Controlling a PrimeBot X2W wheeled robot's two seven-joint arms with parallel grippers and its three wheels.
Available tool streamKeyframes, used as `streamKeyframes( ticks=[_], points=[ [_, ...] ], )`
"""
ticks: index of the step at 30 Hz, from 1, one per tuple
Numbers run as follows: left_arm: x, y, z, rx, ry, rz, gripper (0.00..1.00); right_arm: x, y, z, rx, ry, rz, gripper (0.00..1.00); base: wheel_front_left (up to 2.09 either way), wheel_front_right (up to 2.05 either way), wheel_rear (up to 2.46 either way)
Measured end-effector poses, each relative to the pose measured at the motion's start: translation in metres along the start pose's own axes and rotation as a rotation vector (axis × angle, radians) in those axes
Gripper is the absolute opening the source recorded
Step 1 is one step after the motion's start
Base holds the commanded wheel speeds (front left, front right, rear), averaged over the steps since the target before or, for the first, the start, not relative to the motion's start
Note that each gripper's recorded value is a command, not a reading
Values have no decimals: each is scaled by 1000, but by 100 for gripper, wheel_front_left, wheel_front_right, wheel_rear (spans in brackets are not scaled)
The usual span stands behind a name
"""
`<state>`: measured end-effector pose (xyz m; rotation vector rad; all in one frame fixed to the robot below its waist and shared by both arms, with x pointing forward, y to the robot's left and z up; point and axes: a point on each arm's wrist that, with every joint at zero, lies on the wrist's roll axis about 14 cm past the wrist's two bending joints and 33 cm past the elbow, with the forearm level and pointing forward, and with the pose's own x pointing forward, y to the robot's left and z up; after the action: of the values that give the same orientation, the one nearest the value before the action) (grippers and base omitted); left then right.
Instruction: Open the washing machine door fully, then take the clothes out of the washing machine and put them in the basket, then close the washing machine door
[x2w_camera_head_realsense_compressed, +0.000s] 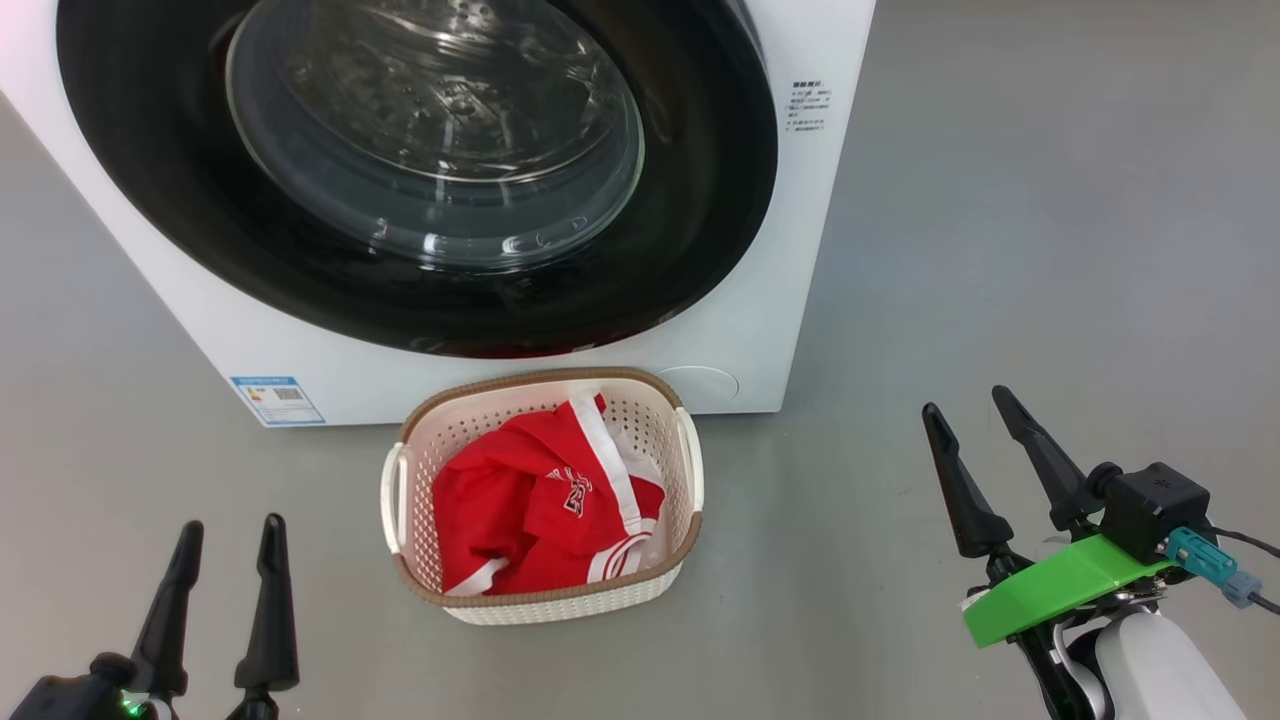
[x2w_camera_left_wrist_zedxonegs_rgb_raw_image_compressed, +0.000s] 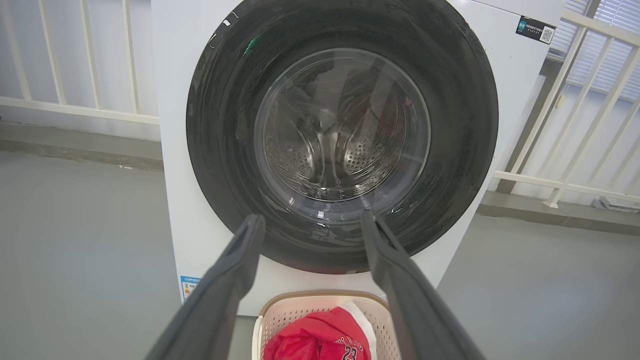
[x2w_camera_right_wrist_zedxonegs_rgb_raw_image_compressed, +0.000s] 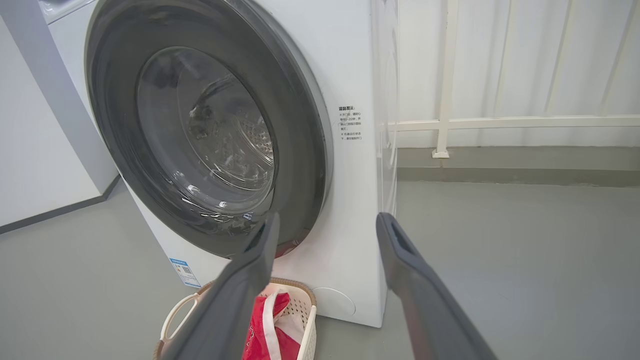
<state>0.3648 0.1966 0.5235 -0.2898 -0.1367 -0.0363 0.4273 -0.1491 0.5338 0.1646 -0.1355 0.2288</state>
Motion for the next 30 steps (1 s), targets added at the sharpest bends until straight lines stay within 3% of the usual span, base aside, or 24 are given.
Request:
streamKeyframes(
  ticks=[12, 13, 20, 30],
  points=[
    [1, -1, -2, -9, 7, -4, 100, 0, -1, -3, 1, 7, -4, 100, 0, 0, 0],
    [1, -1, -3, -16, 11, -4, 0, 0, -1, -3, 2, 8, -4, 0, 0, 0, 0],
    [-5, -5, -26, -70, 76, 18, 0, -17, -3, -35, 30, 108, -32, 0, 0, 0, 0],
    [-6, -1, -29, -163, 93, 46, 0, -19, -8, -33, 143, 106, -74, 0, 0, 0, 0]
  ],
)
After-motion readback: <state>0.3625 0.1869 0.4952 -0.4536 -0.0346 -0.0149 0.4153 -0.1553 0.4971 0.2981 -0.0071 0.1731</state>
